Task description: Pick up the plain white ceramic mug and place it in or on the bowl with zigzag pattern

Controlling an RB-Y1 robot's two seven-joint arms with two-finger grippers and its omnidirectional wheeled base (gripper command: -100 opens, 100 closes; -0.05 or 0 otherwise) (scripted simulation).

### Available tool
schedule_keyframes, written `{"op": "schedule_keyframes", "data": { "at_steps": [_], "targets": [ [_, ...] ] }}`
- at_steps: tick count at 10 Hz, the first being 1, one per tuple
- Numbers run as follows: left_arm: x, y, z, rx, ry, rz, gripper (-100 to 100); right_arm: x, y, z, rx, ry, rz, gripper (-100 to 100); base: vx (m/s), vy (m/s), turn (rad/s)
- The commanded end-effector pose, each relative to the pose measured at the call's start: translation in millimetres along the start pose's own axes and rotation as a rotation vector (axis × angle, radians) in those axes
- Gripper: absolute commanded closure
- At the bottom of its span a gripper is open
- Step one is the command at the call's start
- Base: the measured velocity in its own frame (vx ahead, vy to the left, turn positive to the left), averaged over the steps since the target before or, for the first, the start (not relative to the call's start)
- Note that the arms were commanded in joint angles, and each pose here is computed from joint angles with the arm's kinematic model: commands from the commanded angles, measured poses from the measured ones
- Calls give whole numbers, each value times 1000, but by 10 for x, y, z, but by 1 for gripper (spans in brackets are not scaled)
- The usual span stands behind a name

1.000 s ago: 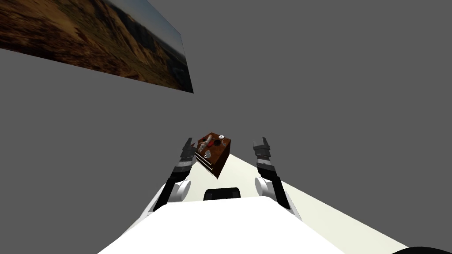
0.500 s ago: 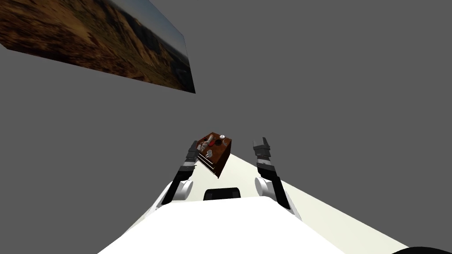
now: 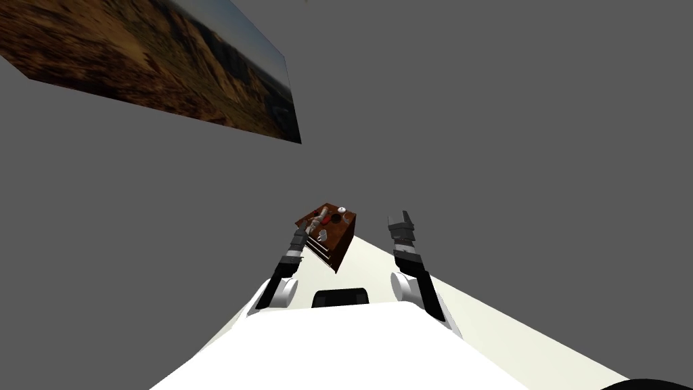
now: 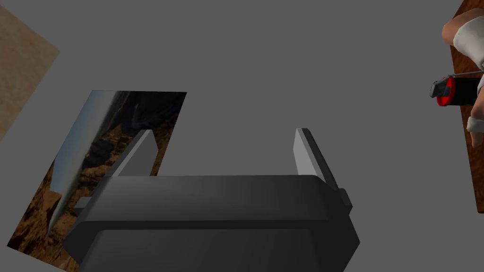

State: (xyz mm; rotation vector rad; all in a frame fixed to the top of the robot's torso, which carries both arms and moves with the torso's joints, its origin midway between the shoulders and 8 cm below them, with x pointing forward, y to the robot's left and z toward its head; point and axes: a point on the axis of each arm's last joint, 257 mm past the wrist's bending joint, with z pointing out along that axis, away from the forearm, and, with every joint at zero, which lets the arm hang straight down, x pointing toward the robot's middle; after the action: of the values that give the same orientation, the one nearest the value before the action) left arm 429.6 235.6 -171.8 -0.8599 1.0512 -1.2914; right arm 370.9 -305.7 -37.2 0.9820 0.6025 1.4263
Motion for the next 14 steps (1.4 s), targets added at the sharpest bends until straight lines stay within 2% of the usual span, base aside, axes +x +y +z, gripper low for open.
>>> {"op": "schedule_keyframes", "data": {
  "at_steps": [1,6,7,14],
  "targets": [
    [1,170,-10,-36,4,6,-100,0,0,0,0,0,0,0,-7,31,-4],
    [69,709,-74,-146,26,34,-100,0,0,0,0,0,0,0,-4,34,-15],
    [68,855,-143,-179,27,35,-100,0,0,0,0,0,0,0,-1,32,-17],
    [93,1595,-363,-338,51,77,-100,0,0,0,0,0,0,0,9,28,-35]
  ]
}}
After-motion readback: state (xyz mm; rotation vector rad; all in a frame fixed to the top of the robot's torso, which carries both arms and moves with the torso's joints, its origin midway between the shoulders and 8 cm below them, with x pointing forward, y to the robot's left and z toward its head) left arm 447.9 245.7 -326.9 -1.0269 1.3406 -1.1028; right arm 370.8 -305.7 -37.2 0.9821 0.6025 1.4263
